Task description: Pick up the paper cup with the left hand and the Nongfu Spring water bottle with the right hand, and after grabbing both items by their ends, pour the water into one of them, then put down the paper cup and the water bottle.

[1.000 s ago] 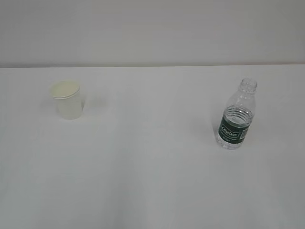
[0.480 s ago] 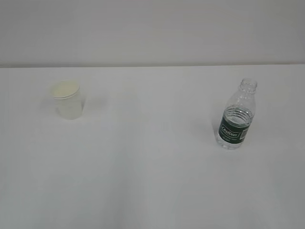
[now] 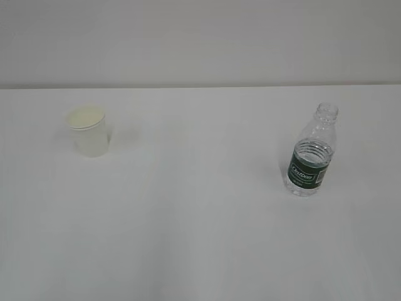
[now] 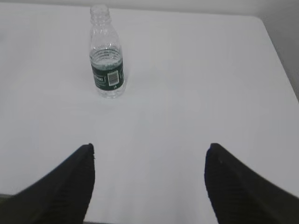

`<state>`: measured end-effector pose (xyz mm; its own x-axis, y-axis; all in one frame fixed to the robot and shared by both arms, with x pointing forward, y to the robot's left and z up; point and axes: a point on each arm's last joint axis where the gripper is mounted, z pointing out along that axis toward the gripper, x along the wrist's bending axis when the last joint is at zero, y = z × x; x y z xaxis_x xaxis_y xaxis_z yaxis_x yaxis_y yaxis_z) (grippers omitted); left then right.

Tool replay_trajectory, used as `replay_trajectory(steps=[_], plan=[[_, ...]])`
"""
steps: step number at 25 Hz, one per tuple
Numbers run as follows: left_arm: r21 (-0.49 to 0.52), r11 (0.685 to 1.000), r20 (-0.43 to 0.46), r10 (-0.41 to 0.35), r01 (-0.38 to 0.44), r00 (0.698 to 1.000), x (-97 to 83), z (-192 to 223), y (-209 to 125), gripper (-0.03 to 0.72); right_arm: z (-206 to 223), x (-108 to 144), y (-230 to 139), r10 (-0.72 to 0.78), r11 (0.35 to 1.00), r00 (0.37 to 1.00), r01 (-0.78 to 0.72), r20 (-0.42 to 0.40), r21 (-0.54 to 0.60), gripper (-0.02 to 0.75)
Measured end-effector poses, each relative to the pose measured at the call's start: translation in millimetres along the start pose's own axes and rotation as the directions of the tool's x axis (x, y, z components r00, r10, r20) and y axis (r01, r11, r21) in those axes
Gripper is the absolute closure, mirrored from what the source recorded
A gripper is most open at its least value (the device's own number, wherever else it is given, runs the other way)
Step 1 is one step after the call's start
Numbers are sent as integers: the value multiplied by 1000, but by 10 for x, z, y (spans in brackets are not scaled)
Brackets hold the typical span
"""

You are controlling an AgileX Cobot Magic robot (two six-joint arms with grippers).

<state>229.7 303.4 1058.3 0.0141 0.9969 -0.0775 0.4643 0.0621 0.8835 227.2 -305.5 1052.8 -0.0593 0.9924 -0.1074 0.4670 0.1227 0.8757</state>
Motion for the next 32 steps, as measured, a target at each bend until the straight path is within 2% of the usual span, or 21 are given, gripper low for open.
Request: replay_trajectory(steps=[4,7,10,14,17,22,32], plan=[[6,1000,-7,3,-3,1000,5,-2,15,97,-37,-3,43,3,999,1000,-3,-1,-32,192],[54,999,-12,5,-4,1000,0,58,53,97,-39,11,45,10,999,1000,-10,-16,-34,192],[121,993,-18,6,-4,1000,-6,156,101,97,-18,20,67,14,1000,999,-15,-29,-17,192],[149,989,-20,8,-5,1000,-13,250,165,96,28,24,116,16,1000,999,-15,-37,20,192],[149,989,-18,7,-5,1000,-21,294,224,97,69,23,164,15,999,999,-13,-39,43,192],[94,996,-4,0,0,1000,-47,311,403,97,119,17,295,15,999,999,-13,-41,39,192],[109,994,20,-26,24,999,-99,662,621,99,293,15,493,14,1000,999,-13,-43,17,192]])
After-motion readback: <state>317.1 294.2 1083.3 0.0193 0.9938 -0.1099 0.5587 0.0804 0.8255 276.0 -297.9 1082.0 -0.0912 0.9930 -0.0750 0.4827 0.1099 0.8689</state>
